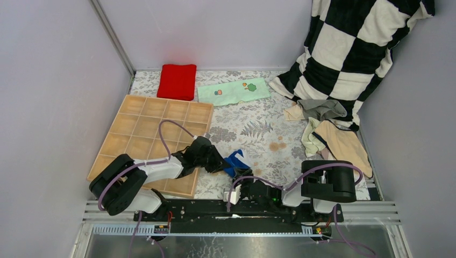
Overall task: Roll the underwear
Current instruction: Roll the underwear to the center of the board.
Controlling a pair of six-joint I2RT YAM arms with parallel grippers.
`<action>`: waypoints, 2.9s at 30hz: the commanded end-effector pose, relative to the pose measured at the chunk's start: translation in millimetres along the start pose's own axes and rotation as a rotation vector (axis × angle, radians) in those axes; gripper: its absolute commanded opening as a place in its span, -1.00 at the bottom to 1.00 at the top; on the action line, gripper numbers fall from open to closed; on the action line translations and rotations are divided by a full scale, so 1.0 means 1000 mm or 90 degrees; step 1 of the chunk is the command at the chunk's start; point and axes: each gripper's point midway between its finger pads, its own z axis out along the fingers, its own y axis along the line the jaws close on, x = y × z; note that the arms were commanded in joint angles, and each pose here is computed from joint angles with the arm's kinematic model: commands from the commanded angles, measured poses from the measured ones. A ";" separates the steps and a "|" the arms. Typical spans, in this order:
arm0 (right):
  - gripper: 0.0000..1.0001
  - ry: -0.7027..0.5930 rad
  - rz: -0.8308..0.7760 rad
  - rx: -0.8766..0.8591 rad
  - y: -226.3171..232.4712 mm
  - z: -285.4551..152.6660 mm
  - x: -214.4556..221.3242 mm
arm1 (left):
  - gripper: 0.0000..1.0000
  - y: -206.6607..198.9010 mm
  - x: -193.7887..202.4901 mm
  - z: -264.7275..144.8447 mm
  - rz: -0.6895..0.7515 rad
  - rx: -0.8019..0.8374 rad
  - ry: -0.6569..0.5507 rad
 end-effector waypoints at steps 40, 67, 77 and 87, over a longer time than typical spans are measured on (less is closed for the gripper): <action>-1.00 -0.043 0.734 0.007 0.006 -0.020 0.011 | 0.52 -0.021 -0.008 -0.021 0.075 0.032 -0.030; -1.00 0.073 1.157 0.160 0.016 -0.031 0.062 | 0.50 -0.041 -0.008 0.019 0.108 0.066 -0.017; -1.00 0.138 1.214 0.197 0.022 -0.037 0.073 | 0.46 -0.028 -0.001 0.037 0.112 0.039 -0.001; -1.00 0.151 1.222 0.200 0.023 -0.044 0.075 | 0.27 -0.019 0.003 0.049 0.134 0.019 0.004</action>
